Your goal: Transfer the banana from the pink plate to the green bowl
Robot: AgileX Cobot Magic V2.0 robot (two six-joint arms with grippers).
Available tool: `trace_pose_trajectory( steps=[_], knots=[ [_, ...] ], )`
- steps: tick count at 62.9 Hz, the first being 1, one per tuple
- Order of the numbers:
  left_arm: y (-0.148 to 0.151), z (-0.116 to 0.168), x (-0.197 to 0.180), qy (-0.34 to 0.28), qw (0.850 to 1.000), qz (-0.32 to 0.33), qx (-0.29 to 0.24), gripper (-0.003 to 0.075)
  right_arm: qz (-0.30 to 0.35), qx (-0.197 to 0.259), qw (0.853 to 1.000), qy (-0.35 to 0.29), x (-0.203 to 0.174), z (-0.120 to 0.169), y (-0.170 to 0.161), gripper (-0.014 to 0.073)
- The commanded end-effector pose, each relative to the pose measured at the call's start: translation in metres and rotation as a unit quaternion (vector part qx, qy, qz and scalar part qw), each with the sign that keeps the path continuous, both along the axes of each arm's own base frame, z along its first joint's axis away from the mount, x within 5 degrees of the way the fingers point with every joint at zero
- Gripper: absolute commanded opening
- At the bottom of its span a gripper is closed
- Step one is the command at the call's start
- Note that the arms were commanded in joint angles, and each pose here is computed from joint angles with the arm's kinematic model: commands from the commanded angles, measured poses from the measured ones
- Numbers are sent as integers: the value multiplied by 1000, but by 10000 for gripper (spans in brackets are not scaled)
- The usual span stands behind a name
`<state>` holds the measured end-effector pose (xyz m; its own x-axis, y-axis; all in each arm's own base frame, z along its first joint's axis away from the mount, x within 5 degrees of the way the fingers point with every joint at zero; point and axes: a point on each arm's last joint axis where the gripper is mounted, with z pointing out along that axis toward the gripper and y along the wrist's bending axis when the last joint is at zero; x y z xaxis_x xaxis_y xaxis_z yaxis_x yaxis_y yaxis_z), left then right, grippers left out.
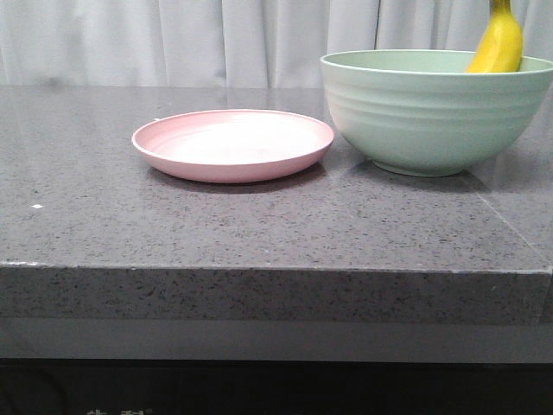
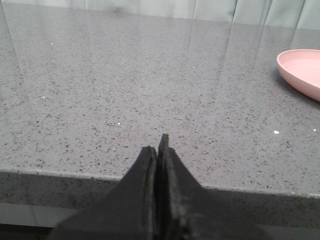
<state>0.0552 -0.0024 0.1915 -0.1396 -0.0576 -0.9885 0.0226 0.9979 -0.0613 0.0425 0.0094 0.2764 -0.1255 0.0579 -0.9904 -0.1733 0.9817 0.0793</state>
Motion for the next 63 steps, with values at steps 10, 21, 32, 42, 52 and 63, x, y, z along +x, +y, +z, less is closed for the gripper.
trace_pose_trajectory(
  steps=[10, 21, 32, 42, 52, 63],
  knots=[
    [0, 8, -1, -56, 998, -7, 1, -18, -4, 4, 999, -49, 0, 15, -1, -48],
    [0, 8, -1, -56, 998, -7, 1, -18, -4, 4, 999, -49, 0, 15, -1, -48],
    [0, 8, -1, -56, 998, -7, 1, -18, -4, 4, 999, -49, 0, 15, -1, -48],
    [0, 8, -1, -56, 998, -7, 1, -18, -4, 4, 999, -49, 0, 15, -1, -48],
    [0, 8, -1, -56, 998, -7, 1, -18, -4, 4, 999, -49, 0, 15, -1, -48],
    [0, 8, -1, -56, 998, -7, 1, -18, -9, -9, 998, -57, 2, 11, -2, -48]
  ],
)
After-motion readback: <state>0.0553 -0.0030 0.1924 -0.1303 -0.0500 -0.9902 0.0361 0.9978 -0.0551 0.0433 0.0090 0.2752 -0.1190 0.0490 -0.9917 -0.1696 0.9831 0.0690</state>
